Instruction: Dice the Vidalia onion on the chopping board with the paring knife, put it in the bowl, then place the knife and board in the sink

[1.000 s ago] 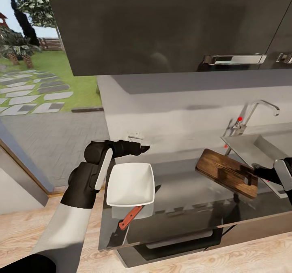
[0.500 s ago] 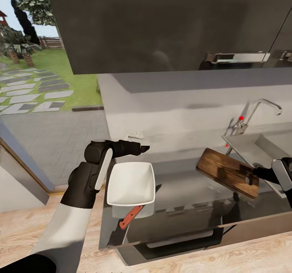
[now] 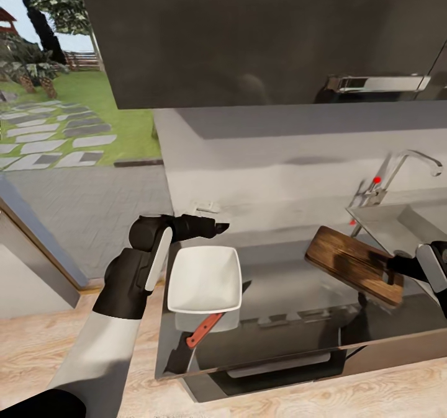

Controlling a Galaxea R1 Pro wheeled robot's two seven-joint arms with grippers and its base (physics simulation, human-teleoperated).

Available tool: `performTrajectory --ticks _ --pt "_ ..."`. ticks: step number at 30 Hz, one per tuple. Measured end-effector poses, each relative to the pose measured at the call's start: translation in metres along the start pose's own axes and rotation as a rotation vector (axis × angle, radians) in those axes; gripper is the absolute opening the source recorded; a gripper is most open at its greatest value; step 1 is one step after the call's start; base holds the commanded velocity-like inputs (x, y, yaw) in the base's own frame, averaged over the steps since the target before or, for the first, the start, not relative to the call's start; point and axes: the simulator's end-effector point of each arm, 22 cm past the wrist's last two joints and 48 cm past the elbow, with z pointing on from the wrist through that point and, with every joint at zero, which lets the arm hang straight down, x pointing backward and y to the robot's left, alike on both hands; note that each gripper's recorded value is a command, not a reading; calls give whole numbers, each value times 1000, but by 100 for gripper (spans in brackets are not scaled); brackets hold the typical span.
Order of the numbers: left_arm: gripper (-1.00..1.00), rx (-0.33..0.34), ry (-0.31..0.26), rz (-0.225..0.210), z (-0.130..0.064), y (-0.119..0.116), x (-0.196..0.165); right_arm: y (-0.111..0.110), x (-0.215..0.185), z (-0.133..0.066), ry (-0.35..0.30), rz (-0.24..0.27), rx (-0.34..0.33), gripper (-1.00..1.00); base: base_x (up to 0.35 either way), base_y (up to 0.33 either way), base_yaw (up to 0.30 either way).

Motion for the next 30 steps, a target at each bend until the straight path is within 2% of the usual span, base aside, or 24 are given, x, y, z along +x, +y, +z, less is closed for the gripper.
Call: performTrajectory --ticks 22,30 --pt "100 1 10 -6 5 2 5 0 4 5 8 -5 8 100 0 0 29" --pt "100 1 10 -6 5 2 5 0 4 5 9 -5 8 100 0 0 -180"
